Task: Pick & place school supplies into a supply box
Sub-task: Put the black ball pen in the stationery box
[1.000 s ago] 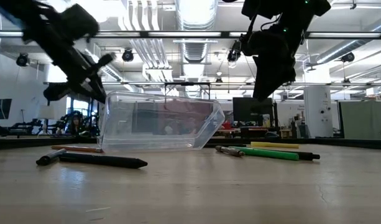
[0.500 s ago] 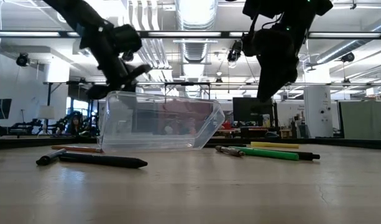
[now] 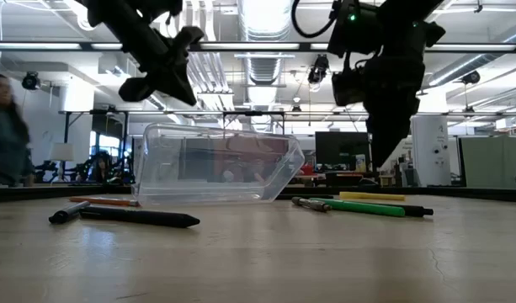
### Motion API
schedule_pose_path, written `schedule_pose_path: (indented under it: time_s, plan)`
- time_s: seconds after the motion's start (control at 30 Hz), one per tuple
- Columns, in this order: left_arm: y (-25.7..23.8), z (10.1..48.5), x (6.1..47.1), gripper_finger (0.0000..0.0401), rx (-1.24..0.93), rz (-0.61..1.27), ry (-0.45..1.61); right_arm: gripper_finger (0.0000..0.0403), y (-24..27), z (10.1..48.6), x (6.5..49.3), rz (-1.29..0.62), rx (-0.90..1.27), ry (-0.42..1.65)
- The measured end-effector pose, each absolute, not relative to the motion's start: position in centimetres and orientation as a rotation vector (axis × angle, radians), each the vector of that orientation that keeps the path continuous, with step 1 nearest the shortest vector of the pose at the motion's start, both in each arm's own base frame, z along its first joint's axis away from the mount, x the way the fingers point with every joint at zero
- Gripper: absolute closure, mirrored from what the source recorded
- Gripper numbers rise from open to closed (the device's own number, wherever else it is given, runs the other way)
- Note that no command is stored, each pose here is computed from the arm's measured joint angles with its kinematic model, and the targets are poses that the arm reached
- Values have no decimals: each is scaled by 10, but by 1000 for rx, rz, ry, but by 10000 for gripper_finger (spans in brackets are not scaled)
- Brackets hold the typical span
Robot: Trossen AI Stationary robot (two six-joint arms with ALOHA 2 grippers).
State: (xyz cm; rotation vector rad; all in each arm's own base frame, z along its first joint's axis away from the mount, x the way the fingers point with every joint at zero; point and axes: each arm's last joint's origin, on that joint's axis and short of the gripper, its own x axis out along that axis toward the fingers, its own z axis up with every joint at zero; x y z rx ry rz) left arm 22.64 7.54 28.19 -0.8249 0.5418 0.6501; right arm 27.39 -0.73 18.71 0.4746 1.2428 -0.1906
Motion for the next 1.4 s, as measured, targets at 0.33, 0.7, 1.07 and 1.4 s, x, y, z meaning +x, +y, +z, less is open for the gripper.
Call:
schedule_pose_path:
  time_s: [0.33,0.7,1.07,1.4]
  plan:
    - [43,285,233,401,-775,559,551,280,24,168,284,-333,478,1248]
    - [35,278,232,401,-762,541,583,280,53,152,292,-484,600,1170]
    - [27,278,231,401,-752,512,599,280,59,124,300,-606,551,1159]
    - [23,279,228,401,-751,500,606,313,63,119,285,-679,414,1277]
